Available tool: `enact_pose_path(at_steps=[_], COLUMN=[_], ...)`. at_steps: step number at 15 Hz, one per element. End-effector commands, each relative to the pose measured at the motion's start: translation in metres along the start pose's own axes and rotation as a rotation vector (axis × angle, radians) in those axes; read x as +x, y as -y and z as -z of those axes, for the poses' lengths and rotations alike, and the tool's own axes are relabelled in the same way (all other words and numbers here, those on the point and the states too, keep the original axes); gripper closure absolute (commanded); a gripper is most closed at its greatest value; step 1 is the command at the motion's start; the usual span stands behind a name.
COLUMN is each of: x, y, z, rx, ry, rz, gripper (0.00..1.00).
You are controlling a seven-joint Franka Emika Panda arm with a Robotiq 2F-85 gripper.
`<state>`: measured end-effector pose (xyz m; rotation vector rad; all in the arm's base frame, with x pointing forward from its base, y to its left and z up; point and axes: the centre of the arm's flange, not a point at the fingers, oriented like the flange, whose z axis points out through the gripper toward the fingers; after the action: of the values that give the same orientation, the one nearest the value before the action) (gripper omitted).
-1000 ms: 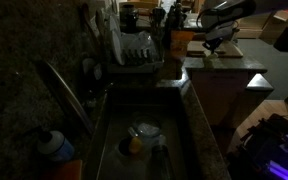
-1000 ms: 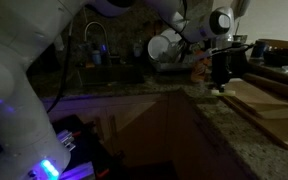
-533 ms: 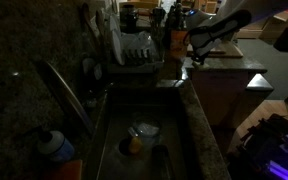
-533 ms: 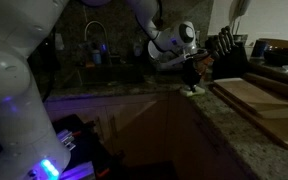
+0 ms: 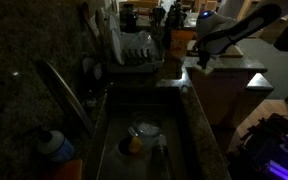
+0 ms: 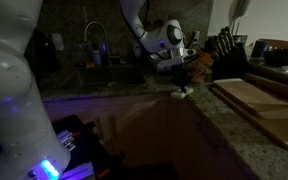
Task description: Use the sponge to scrub the counter top
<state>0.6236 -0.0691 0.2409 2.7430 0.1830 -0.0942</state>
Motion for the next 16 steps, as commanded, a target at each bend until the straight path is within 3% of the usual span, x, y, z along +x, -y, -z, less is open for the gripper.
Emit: enact_pose_path(at_steps=[1, 4, 5, 8, 9, 11, 16], x=[-0.066, -0.083, -0.056, -0.067, -0.063, -0.057, -0.056], y=[-0.006, -0.008, -0.002, -0.004, -0.006, 0.000, -0.006], z=[-0.001, 0.008, -0.004, 0.004, 0.005, 0.013, 0.018], rx=[0.042, -0.003, 0.017, 0.003, 0.042, 0.051, 0.033], ry=[-0.039, -0.014, -0.005, -0.008, -0.014, -0.096, -0.178], rz=[0.189, 0.351, 0.260, 0.317, 0.358, 0.478, 0.748], gripper=[0.99, 0.99, 0.97, 0.99, 0.99, 0.99, 0.99])
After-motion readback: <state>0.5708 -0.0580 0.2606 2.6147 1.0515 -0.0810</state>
